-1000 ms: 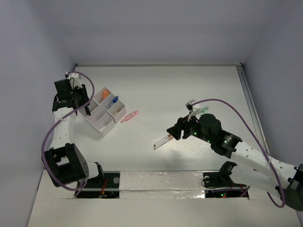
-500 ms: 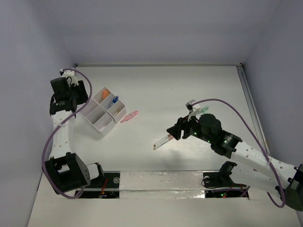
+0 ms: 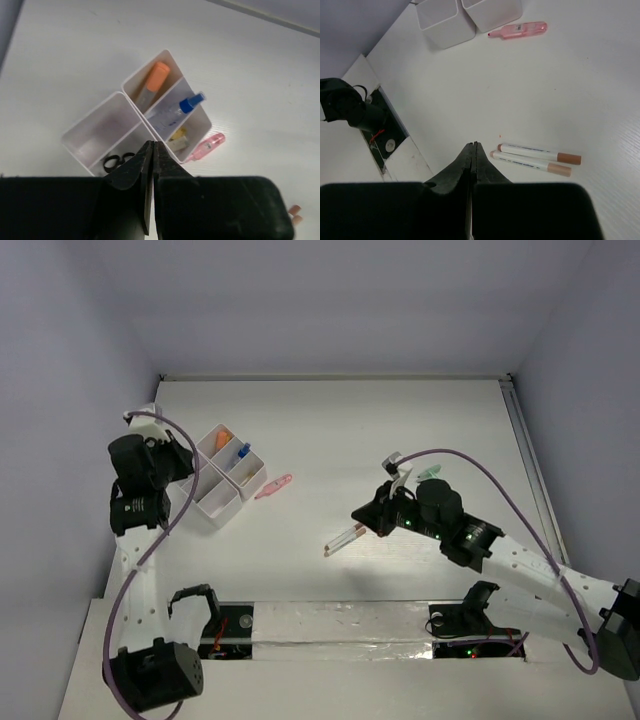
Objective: Sort the stationery into containers
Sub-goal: Place the scissors in the storage box.
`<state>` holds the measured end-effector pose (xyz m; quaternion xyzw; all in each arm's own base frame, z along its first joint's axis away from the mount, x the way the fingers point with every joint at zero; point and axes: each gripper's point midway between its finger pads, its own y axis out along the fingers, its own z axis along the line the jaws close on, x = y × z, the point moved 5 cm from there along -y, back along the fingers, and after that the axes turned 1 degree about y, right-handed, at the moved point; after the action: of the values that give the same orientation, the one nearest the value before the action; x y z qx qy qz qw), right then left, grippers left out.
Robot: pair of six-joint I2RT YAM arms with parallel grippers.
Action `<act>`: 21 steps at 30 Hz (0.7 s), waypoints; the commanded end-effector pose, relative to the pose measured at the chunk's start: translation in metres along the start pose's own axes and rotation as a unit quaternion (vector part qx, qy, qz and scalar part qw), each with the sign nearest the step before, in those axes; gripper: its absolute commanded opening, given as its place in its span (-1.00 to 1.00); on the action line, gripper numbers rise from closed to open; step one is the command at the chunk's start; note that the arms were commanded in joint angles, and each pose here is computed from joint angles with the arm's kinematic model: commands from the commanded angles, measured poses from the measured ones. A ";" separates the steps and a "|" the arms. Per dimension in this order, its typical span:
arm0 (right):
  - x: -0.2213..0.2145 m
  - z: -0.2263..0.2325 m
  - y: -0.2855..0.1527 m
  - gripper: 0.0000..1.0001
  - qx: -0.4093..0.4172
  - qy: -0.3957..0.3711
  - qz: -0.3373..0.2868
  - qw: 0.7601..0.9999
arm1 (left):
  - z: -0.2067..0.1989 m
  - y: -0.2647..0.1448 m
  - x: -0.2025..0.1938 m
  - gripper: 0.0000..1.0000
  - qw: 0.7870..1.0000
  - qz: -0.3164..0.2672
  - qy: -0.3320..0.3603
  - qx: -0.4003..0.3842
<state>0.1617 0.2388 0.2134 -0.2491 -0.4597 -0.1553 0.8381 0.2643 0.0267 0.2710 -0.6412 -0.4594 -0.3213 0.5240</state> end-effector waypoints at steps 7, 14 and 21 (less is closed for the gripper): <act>-0.012 -0.009 0.025 -1.00 -0.013 -0.001 0.034 0.999 | -0.086 -0.024 -0.026 -1.00 0.979 -0.047 -0.035 -0.194; -0.035 -0.030 0.044 -0.46 -0.068 0.023 0.090 0.993 | -0.165 -0.031 -0.069 -1.00 0.947 -0.027 -0.037 -0.317; -0.028 -0.055 0.042 0.35 -0.171 0.031 0.050 0.983 | -0.216 -0.039 -0.104 -1.00 0.930 -0.022 -0.047 -0.365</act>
<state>0.1873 0.2456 0.1350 -0.3903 -0.3773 -0.1302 0.8297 0.1961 -0.1979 0.2234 -0.8082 -0.2840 -0.4377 0.2731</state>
